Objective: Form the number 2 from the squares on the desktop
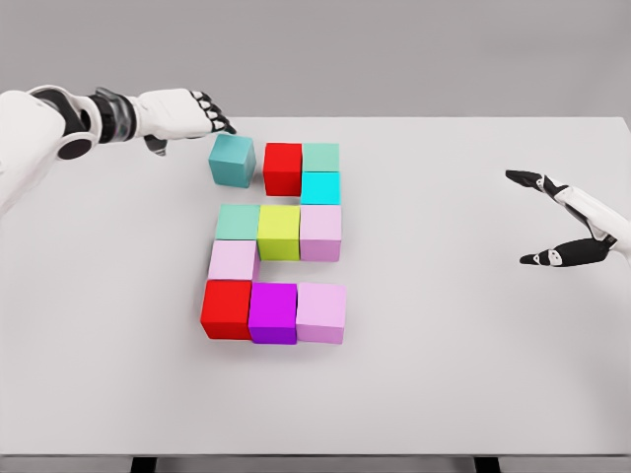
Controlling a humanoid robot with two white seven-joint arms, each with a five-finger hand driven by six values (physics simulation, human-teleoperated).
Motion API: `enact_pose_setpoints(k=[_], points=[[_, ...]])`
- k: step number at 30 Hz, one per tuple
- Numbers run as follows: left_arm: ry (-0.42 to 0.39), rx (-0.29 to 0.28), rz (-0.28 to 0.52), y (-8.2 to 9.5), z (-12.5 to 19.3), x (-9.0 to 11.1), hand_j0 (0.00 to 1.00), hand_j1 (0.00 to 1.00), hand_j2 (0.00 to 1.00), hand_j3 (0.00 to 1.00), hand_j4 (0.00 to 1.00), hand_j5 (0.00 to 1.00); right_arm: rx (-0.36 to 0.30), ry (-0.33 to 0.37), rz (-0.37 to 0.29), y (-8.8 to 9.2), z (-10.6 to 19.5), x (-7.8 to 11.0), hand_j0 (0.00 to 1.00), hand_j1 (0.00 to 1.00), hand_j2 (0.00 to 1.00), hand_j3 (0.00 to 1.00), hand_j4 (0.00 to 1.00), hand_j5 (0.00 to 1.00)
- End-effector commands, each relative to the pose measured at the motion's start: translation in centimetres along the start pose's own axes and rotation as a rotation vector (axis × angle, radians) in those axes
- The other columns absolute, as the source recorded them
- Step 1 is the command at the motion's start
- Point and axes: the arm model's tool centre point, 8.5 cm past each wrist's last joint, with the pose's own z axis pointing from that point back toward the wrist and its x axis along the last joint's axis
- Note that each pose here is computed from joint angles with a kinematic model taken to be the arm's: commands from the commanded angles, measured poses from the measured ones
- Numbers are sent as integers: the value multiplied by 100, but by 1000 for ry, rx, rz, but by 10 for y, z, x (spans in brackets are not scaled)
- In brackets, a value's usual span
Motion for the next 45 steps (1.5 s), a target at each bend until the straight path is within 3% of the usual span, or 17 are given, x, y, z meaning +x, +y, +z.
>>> enact_pose_setpoints(k=[1, 13, 22, 45], points=[[1, 10, 1, 1, 3, -2, 100, 100, 100, 100, 100, 100, -5, -2, -5, -1, 0, 0, 100, 100, 100, 100, 100, 100], [35, -7, 24, -3, 6, -11, 100, 100, 100, 100, 100, 100, -5, -2, -5, -1, 0, 0, 100, 100, 100, 100, 100, 100], [18, -15, 33, 5, -17, 3, 100, 100, 100, 100, 100, 100, -5, -2, -5, -1, 0, 0, 100, 100, 100, 100, 100, 100], [-1, -7, 31, 3, -18, 9, 100, 100, 100, 100, 100, 100, -12, -6, -8, -1, 0, 1, 100, 100, 100, 100, 100, 100]])
